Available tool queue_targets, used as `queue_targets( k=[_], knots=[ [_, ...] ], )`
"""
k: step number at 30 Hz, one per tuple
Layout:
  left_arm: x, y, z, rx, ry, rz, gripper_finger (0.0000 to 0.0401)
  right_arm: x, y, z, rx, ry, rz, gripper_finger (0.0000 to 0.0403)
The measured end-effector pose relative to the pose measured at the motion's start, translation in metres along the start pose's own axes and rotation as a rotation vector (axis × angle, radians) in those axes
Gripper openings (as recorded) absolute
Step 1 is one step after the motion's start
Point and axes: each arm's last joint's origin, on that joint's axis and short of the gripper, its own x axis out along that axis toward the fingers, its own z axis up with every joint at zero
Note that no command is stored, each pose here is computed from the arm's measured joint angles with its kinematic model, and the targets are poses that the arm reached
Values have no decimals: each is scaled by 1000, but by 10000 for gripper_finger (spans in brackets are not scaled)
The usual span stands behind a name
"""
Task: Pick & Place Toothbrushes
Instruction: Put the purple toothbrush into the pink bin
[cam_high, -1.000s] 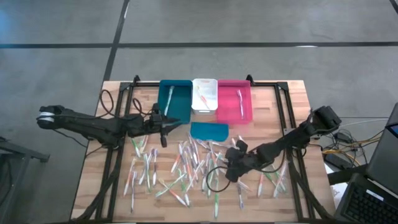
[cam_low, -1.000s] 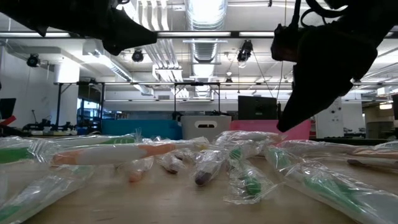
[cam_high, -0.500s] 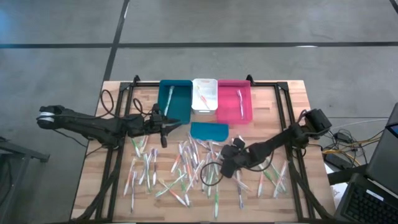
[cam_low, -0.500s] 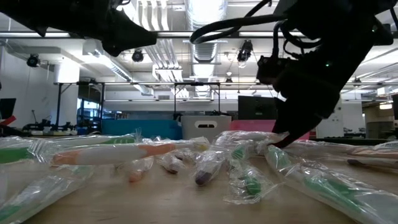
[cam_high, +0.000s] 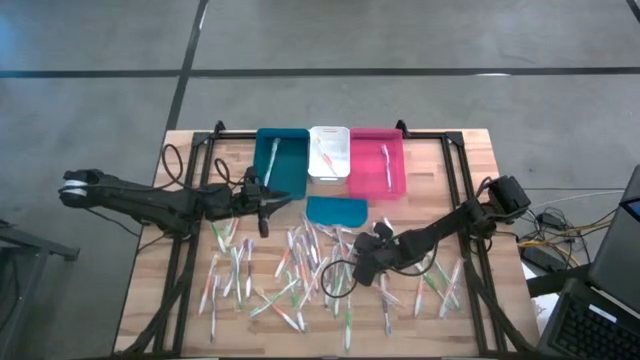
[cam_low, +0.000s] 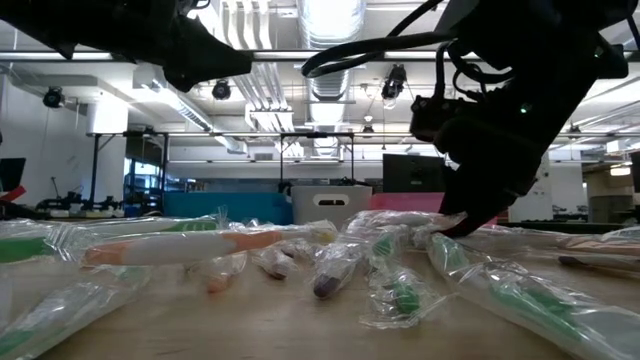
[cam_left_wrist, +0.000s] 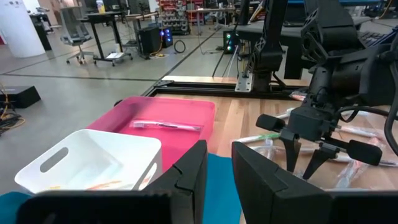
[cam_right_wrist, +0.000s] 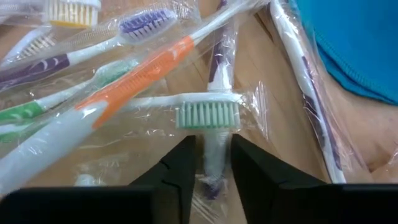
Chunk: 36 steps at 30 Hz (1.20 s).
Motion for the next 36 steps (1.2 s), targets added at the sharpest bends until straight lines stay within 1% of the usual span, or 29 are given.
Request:
queue_targets(
  k=[4, 6, 11, 15, 20, 26, 36],
  knots=[
    [0, 0, 0, 0, 0, 0, 81, -1, 0, 0, 2, 3, 6, 41],
    [0, 0, 0, 0, 0, 0, 80, -2, 0, 1, 0, 4, 8, 24],
    [0, 0, 0, 0, 1, 0, 81, -7, 2, 4, -12, 15, 19, 27],
    [0, 0, 0, 2, 4, 0, 81, -17, 2, 10, -39, 21, 20, 24],
    [0, 0, -1, 3, 8, 0, 80, -27, 1, 16, -86, 39, -78, 7],
    [0, 0, -1, 5, 14, 0, 80, -40, 3, 27, -143, 61, -172, 6],
    [0, 0, -1, 5, 15, 0, 81, -69, 11, 46, -218, 137, -246, 7]
  ],
)
